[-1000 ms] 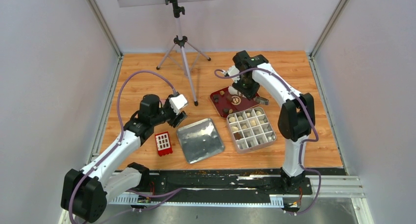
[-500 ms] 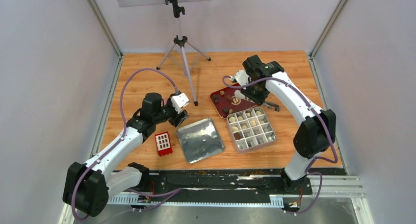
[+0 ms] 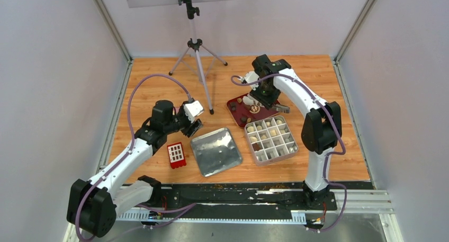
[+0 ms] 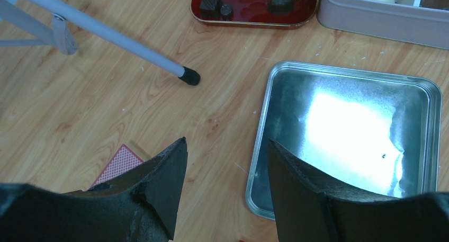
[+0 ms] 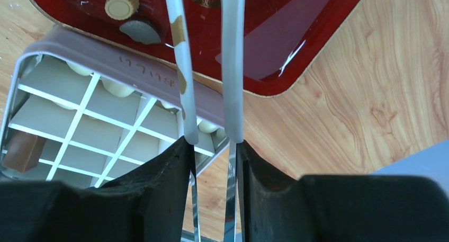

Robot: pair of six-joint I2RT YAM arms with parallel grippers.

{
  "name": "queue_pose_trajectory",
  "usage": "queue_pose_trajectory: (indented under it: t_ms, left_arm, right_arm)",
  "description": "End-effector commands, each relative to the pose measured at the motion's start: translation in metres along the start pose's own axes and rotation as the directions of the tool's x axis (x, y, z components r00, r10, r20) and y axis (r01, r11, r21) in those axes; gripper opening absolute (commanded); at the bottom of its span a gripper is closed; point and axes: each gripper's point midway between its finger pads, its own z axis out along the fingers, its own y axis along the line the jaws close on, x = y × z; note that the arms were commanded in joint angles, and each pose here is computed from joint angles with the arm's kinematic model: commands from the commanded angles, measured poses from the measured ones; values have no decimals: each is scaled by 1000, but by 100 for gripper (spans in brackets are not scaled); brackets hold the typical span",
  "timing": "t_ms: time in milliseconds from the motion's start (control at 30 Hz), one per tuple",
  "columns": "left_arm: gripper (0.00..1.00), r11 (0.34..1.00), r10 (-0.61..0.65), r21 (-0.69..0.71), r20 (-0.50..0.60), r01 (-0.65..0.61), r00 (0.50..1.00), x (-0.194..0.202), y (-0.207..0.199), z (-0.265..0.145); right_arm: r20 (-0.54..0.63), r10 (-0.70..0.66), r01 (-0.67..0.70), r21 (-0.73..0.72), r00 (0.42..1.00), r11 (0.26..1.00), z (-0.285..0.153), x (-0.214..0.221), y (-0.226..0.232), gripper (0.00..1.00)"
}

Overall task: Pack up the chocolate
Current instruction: Pick up the fake chocolate from the plate.

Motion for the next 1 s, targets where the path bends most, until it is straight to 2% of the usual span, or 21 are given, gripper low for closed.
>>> queue_pose_trajectory:
  t_ms: [0, 600, 667, 833, 967]
  left_arm:
    - [65, 999, 29, -34, 33, -28, 999, -11, 9, -5]
    - [66, 999, 18, -40, 41, -16, 999, -7, 8, -4]
    - [66, 999, 19, -42, 42, -18, 999, -6, 8, -4]
    - [66, 999, 18, -40, 39, -16, 999, -5, 7, -5]
    - [66, 999, 14, -39, 42, -12, 999, -5, 6, -4]
  right_arm:
    - [44, 37, -37, -11, 998, 999, -1, -17, -4, 37]
    - [-86, 11, -13, -14, 996, 1000, 40, -5, -6, 36]
    - [-92, 5, -7, -12, 996, 1000, 41, -5, -7, 32]
    - [-93, -24, 23, -7, 995, 1000, 32, -3, -7, 15]
    - [-62, -33, 34, 30, 998, 999, 5, 7, -9, 10]
